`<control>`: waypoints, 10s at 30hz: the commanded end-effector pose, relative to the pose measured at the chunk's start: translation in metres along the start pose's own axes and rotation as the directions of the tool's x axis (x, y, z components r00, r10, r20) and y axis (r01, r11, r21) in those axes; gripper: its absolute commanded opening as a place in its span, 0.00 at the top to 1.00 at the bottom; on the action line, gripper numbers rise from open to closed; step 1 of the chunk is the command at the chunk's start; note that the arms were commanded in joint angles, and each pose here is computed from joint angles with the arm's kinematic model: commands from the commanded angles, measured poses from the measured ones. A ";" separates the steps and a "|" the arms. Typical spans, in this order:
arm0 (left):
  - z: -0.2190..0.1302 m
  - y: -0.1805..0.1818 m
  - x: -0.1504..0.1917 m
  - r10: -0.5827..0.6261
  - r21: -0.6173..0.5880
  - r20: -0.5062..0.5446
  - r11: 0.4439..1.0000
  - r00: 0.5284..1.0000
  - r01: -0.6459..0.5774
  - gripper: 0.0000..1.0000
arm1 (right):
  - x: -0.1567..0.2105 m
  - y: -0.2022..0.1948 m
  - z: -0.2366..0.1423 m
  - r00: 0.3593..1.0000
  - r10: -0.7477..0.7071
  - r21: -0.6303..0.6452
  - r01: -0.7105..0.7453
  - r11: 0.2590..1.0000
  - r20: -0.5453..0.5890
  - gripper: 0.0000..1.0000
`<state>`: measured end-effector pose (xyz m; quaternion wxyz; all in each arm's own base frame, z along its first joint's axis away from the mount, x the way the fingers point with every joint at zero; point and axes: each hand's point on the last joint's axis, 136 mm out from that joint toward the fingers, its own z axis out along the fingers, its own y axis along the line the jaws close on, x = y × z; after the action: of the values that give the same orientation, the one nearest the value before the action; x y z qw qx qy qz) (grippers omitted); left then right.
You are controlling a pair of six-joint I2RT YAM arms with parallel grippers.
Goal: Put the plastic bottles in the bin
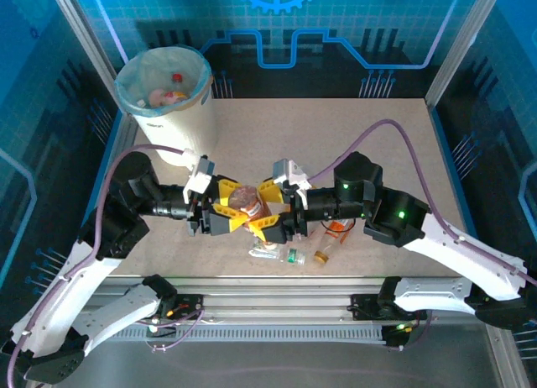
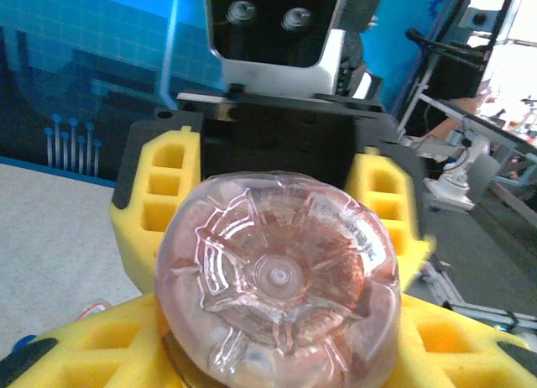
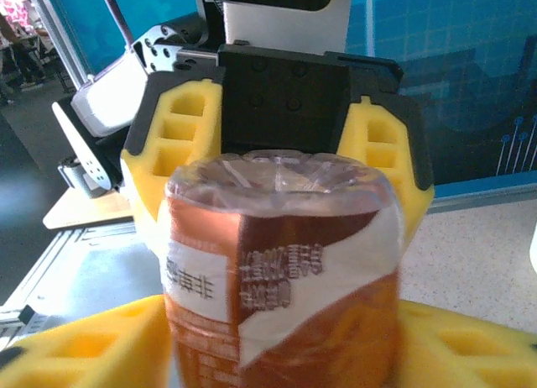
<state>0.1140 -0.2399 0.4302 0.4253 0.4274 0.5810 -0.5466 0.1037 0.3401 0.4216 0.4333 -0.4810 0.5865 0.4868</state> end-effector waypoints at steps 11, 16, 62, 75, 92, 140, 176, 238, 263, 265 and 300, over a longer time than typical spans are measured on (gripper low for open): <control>-0.081 0.103 -0.095 0.176 -0.782 0.179 0.623 0.968 0.031 0.63 | -0.017 -0.087 -0.044 0.999 0.024 0.527 -0.046 0.848 0.048 0.00; -0.143 0.173 -0.137 0.155 -0.940 0.174 0.321 0.973 0.117 0.66 | -0.024 -0.114 -0.034 0.998 0.056 0.568 -0.056 0.821 0.016 0.00; -0.217 0.399 -0.126 -0.002 -0.986 -0.165 0.023 0.986 -0.165 0.13 | 0.004 -0.220 0.052 0.932 0.301 0.468 -0.179 0.865 -0.200 0.07; -0.098 0.257 -0.059 -0.137 -0.913 -0.101 0.407 0.985 -0.037 0.17 | 0.112 -0.158 0.004 0.818 0.291 0.470 -0.028 0.882 -0.497 0.09; -0.061 0.120 0.101 -0.393 -0.699 0.011 0.654 0.920 0.288 0.16 | 0.315 -0.101 -0.005 0.567 0.407 0.536 0.073 0.841 -0.716 0.07; -0.056 0.041 0.029 0.056 -0.463 0.031 0.885 0.998 -0.035 0.01 | 0.154 -0.046 0.028 0.833 0.167 0.320 0.014 0.947 -0.528 0.44; -0.039 0.002 -0.010 0.171 -0.236 0.139 0.962 0.975 -0.136 0.36 | 0.024 -0.010 0.011 0.987 0.002 0.175 0.026 0.984 -0.160 0.29; -0.243 0.474 -0.093 -0.005 -0.996 0.018 0.092 1.000 0.018 0.33 | -0.003 -0.188 0.038 0.968 0.081 0.445 0.035 0.895 -0.239 0.04; -0.251 0.474 -0.093 -0.107 -0.984 0.151 0.081 0.983 0.160 0.52 | 0.006 -0.194 0.022 0.946 0.182 0.531 -0.013 0.847 -0.267 0.04; -0.248 0.446 -0.114 -0.067 -0.981 0.162 0.098 0.985 0.168 0.40 | 0.013 -0.202 0.011 0.930 0.247 0.598 -0.037 0.801 -0.273 0.03; 0.081 0.093 0.131 0.001 -0.462 -0.349 0.870 0.937 -0.173 0.28 | 0.364 -0.147 -0.164 0.381 0.864 0.875 -0.467 -0.128 0.330 0.12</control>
<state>0.1667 -0.3042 0.2697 0.4173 0.4387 0.7480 -0.2717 0.1702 0.1033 0.0671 0.1521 0.1202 0.9771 0.0883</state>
